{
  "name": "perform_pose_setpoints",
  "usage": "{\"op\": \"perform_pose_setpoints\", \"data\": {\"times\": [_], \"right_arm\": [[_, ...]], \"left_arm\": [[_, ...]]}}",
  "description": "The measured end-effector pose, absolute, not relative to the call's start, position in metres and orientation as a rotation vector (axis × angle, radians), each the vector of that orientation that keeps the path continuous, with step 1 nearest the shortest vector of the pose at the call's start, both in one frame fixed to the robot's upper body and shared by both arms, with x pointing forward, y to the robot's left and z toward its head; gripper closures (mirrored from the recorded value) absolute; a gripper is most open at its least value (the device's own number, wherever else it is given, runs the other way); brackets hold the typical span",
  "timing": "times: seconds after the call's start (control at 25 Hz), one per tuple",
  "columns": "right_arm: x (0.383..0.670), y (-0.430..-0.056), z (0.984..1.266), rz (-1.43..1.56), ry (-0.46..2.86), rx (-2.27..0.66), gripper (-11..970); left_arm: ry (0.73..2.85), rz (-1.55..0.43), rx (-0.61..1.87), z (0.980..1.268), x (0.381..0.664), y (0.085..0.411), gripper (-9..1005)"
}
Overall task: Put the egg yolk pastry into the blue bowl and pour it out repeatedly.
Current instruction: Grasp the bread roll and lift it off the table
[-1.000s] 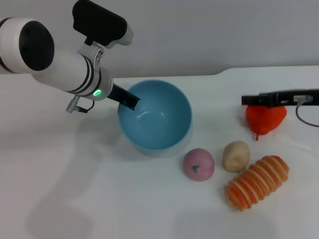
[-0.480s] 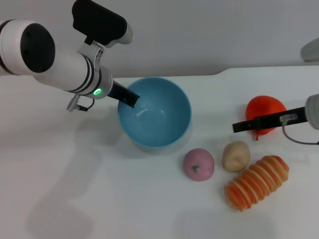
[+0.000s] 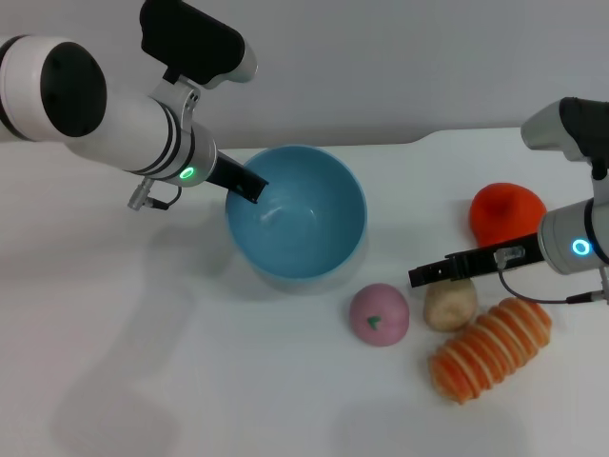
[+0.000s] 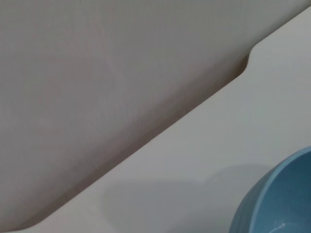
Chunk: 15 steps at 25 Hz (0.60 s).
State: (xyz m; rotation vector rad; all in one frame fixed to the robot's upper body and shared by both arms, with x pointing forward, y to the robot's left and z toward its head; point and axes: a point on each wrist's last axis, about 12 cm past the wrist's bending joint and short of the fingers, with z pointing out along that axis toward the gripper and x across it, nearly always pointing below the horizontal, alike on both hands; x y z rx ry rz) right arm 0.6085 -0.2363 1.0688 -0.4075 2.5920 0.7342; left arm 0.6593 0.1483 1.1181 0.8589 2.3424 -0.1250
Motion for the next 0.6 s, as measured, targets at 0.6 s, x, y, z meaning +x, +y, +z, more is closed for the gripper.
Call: {"op": "perform_pose_setpoints", "data": {"times": [0.6], "right_arm": [[0.603,-0.248,1.065,0.695,2.702,-0.306,511]], "left_arm": [[2.331,-0.093,0.877,1.118,0.661,0.148,996]]}}
